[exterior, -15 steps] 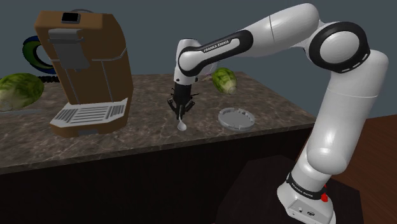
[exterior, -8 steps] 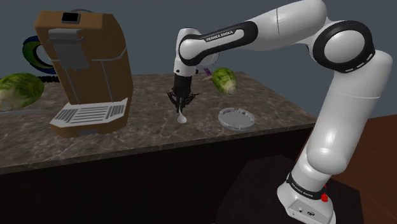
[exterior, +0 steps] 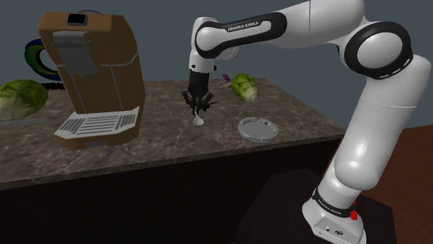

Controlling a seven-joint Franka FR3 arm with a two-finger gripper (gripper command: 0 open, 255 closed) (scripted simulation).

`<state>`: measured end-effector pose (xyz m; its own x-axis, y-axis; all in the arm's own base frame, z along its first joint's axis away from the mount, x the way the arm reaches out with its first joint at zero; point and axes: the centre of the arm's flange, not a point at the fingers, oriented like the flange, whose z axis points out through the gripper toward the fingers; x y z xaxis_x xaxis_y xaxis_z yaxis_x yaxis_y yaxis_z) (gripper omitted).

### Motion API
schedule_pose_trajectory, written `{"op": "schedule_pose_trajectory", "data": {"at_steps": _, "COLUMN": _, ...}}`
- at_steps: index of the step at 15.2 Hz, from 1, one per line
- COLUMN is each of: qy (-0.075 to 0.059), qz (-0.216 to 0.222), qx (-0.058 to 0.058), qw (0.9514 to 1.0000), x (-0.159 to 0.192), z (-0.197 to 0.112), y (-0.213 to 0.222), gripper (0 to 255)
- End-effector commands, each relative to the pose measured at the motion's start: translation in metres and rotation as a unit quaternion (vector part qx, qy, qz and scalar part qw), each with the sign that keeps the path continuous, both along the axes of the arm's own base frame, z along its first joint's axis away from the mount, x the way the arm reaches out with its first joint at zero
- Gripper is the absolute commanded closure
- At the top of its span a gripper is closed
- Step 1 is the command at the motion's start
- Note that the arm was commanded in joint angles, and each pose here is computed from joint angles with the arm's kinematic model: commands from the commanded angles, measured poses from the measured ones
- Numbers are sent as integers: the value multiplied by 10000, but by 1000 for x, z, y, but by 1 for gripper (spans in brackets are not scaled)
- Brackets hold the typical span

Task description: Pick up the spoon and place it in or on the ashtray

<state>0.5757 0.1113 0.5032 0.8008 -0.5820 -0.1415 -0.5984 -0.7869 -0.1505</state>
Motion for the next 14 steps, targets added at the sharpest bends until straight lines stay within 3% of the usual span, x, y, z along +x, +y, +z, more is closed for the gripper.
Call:
{"op": "schedule_pose_trajectory", "data": {"at_steps": 1, "qy": 2, "qz": 0, "qx": 0, "qw": 10000, "x": 0, "z": 7, "y": -1, "gripper": 255}}
{"op": "schedule_pose_trajectory", "data": {"at_steps": 14, "qy": 2, "qz": 0, "qx": 0, "qw": 10000, "x": -121, "z": 14, "y": -122, "gripper": 255}}
